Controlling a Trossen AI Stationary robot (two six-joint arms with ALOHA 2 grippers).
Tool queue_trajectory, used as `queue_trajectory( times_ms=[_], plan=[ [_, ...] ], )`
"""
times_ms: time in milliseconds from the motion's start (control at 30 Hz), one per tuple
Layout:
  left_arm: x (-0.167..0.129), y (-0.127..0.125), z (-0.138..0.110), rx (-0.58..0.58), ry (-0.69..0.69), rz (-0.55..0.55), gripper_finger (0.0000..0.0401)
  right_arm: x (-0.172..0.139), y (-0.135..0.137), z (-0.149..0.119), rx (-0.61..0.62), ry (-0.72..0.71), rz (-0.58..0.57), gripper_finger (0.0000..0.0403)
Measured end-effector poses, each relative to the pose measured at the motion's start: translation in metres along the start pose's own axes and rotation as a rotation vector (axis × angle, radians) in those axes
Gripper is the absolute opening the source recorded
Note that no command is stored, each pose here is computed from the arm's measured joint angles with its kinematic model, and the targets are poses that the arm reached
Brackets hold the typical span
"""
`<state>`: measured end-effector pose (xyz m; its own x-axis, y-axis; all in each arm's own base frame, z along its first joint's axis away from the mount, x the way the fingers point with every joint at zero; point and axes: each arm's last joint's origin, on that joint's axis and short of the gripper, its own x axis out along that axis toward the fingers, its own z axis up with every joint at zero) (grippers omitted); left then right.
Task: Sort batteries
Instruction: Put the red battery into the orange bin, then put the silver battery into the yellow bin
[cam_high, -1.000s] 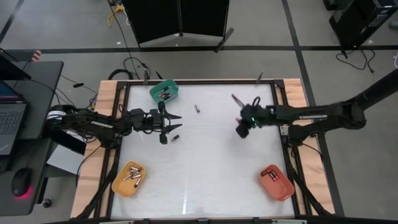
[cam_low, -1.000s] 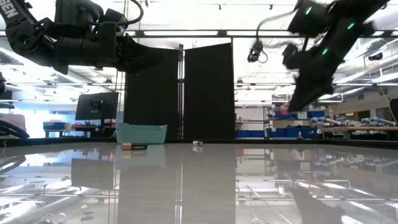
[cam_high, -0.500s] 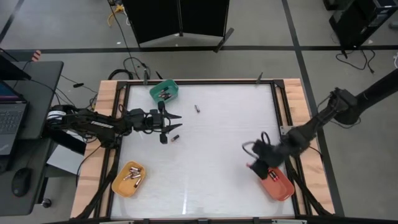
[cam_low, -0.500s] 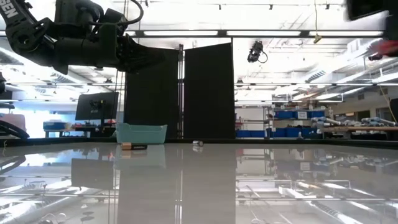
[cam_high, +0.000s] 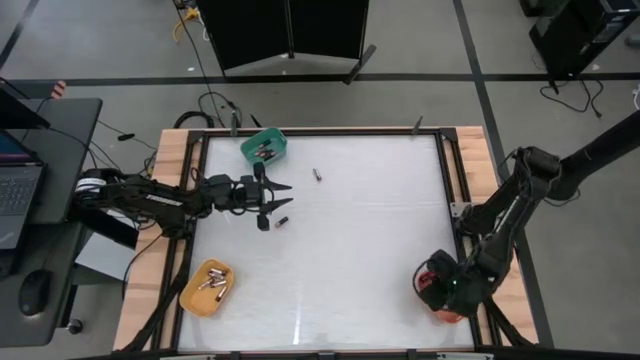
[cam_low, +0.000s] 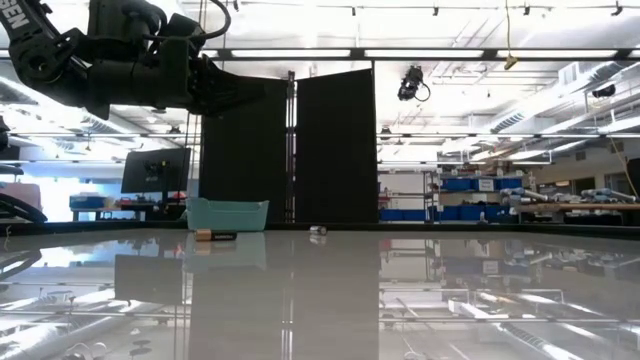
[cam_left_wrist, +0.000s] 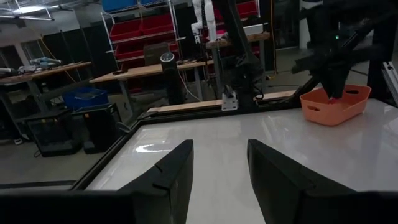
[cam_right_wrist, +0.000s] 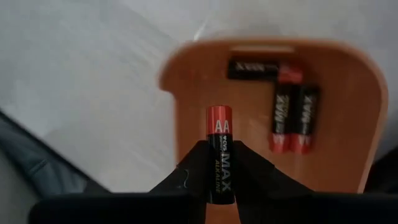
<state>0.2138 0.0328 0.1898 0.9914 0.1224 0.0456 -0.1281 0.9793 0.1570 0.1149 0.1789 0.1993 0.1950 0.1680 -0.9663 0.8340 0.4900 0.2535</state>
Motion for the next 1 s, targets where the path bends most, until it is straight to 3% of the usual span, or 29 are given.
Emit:
queue_trajectory(
  times_ms=[567,833,1000],
  plan=[
    [0.000,0.001,0.004,0.024,-0.044,0.019,0.0158,0.038,-0.001,-0.011,0.105,-0.023,-0.198,0.0060],
    [0.001,0.001,0.005,-0.033,-0.047,0.017,0.0158,0.033,0.002,-0.007,0.098,0.020,-0.183,0.0147],
    [0.004,0.001,0.006,-0.058,-0.013,0.012,0.0158,0.020,0.003,-0.002,0.057,0.062,-0.134,0.0177]
  ],
)
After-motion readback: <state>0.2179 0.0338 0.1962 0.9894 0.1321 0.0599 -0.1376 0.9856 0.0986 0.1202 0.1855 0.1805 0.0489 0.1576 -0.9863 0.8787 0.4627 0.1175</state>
